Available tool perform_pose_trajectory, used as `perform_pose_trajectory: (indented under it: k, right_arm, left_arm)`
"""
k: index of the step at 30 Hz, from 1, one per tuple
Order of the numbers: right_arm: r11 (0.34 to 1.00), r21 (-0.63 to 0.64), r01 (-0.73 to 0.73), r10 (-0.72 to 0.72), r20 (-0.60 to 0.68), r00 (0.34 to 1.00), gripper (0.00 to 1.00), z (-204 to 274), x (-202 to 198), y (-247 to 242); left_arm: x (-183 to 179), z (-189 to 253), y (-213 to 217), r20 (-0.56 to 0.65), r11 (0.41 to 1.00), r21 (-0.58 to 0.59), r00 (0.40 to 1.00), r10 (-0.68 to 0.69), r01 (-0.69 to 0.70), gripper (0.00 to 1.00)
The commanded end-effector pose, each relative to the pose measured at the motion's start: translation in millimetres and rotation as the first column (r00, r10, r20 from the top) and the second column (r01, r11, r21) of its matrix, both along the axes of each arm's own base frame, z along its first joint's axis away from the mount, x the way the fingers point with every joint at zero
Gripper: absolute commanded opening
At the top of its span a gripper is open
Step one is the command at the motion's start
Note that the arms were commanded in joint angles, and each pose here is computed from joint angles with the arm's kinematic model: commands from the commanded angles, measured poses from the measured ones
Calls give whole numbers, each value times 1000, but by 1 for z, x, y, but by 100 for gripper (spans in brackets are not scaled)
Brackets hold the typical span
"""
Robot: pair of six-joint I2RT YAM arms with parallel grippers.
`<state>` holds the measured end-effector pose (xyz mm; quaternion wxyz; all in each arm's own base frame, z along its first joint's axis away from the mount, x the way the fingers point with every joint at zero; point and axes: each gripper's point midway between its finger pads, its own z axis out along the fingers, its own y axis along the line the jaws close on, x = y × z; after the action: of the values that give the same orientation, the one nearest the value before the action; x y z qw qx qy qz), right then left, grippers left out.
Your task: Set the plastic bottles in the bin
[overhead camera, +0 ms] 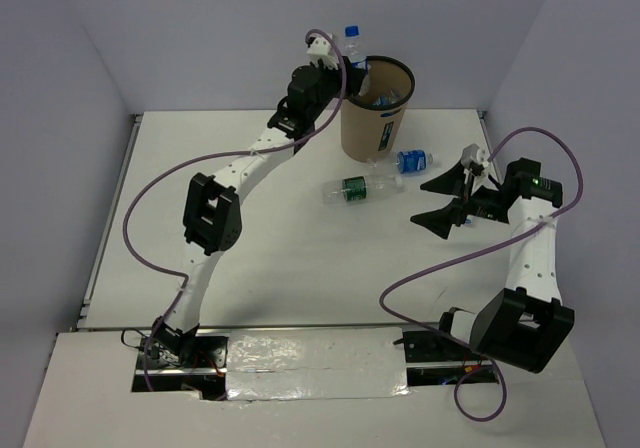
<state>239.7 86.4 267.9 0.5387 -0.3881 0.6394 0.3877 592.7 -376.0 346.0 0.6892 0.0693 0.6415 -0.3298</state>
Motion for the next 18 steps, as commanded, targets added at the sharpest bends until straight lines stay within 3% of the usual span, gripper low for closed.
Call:
perform_pose_trajectory:
  k: [1,8,12,17,18]
  right_arm:
    - [1000,4,8,-7,-46,999,99,-2,-20,5]
    - [1000,-8,17,-18,-69,997,100,-11,-17,0]
    - [999,-5,33,-33,-101,994,100,-13,-6,-8]
    - [995,-35,90,-93,-111,989,100,-14,16,-28]
    - [992,-20,121,-123,-175,977,100,-14,19,-32]
  left_arm:
    - [4,65,15,172,988,-120,978,121,-102,57]
    - [6,55,6,130,991,-110,987,92,-78,89]
    - [2,64,11,129,991,-103,987,99,-86,95]
    - [-10,81,19,146,995,-41,984,100,-95,95]
    - [-20,100,25,170,995,-36,980,99,-94,95]
